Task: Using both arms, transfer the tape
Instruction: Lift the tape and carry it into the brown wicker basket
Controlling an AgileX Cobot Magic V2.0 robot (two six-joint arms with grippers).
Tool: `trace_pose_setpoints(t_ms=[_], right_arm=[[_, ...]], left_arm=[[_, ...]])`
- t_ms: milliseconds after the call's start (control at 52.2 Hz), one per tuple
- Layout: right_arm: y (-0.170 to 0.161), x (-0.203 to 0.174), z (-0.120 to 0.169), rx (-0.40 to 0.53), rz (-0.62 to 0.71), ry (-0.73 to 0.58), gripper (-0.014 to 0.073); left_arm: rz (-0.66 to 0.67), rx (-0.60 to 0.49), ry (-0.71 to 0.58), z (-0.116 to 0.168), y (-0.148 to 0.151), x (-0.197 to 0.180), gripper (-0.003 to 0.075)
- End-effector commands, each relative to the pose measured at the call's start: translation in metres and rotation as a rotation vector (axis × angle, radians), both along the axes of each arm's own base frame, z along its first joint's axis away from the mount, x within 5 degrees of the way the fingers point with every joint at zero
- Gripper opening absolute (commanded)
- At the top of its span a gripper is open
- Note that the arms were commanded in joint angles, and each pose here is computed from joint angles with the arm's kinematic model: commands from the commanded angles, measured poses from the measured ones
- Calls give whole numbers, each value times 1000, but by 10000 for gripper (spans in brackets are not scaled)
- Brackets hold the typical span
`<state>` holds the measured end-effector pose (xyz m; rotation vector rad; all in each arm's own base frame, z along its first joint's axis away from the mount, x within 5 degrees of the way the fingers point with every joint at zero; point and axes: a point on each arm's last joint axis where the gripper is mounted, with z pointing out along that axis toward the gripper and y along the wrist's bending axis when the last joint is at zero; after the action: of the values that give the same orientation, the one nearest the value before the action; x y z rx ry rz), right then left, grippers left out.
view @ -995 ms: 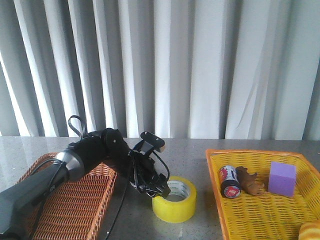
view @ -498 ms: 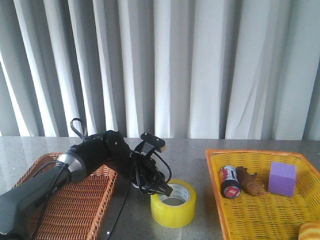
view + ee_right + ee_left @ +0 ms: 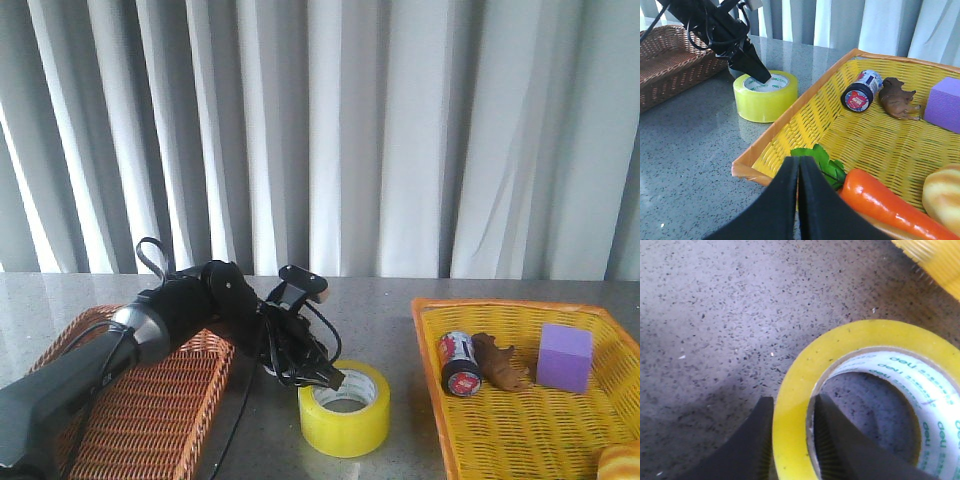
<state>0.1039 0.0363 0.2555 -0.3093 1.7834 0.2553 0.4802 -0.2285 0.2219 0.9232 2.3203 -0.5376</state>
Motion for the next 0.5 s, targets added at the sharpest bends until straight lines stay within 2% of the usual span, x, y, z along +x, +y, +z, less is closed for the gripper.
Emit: trace_pose_setpoints(t_ms=[0,306,478], right_arm=[[-3,3,13,15,-43,-69,-5],[-3,3,13,13,-42,-70,-5],[-3,3,13,10,-42,-71,-5]], left_arm=[[34,-167,-118,69,-3,-10,-7],[25,-225,-272,149,11,-40,-7],[23,-155,-351,192,35,-64,-7]])
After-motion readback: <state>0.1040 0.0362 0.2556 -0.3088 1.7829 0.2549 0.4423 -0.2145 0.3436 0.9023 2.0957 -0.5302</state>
